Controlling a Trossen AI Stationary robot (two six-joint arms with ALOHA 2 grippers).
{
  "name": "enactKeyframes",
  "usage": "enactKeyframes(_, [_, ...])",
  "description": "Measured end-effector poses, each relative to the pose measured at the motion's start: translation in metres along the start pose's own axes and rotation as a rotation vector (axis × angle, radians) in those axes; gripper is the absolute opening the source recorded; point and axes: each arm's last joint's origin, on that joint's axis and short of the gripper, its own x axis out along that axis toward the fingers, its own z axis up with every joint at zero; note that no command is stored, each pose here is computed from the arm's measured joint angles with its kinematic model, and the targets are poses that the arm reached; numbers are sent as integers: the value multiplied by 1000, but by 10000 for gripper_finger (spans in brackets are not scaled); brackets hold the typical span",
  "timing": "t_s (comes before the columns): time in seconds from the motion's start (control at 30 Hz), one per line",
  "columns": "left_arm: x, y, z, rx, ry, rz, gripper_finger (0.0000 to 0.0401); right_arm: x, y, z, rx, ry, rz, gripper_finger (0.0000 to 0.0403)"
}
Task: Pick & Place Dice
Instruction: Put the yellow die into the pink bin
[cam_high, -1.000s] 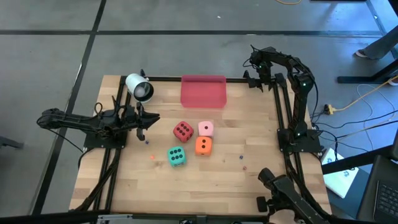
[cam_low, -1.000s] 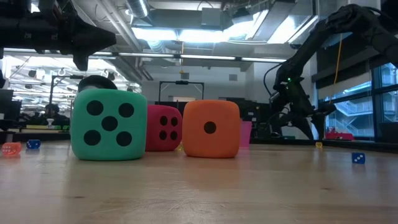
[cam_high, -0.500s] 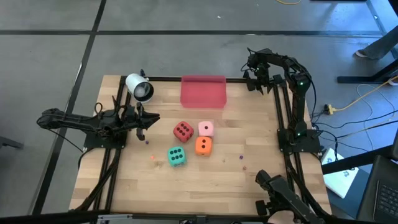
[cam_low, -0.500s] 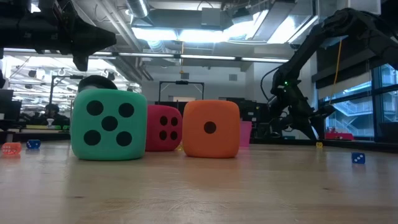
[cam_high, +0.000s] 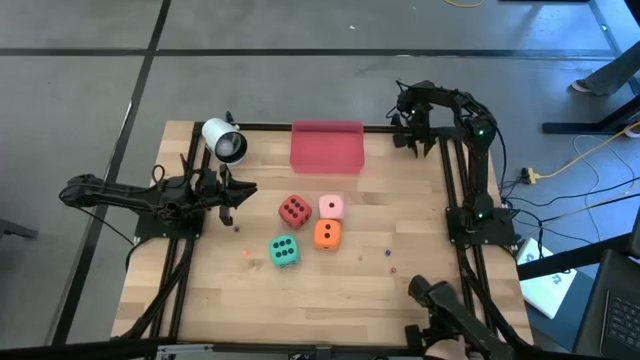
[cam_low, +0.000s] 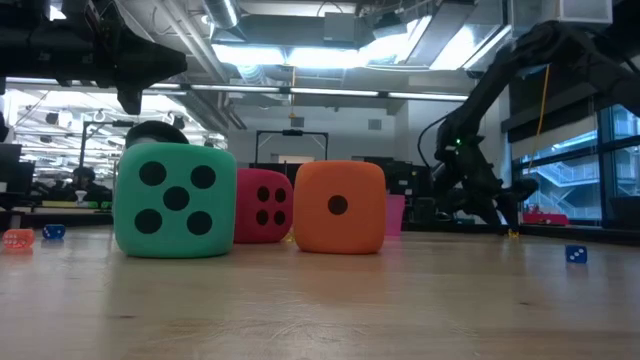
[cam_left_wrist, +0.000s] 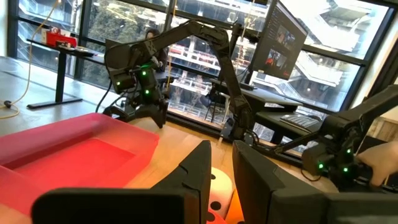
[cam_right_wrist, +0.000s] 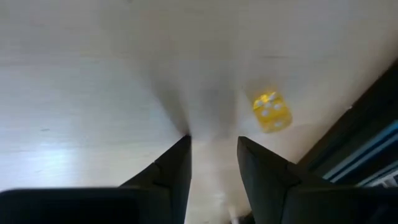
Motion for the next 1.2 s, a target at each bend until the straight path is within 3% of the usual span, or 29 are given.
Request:
enactKeyframes(0.3, [0, 0, 0, 1, 0, 0, 61, 0, -1, -3, -78, 76, 29, 131])
enactKeyframes(0.47, [0, 0, 0, 1, -1, 1, 61, -3, -8, -10, -70, 122, -112, 131])
enactKeyframes(0.67, [0, 0, 0, 1, 0, 0, 61, -27, -11, -3, 26, -45, -295, 131])
enactKeyframes(0.9, [0, 0, 0, -14, 3, -13, 61, -33, -5, -3, 92, -115, -314, 131])
enactKeyframes(1.2, [0, -1, 0, -10, 6, -24, 61, -13, -7, -7, 74, -44, -351, 110])
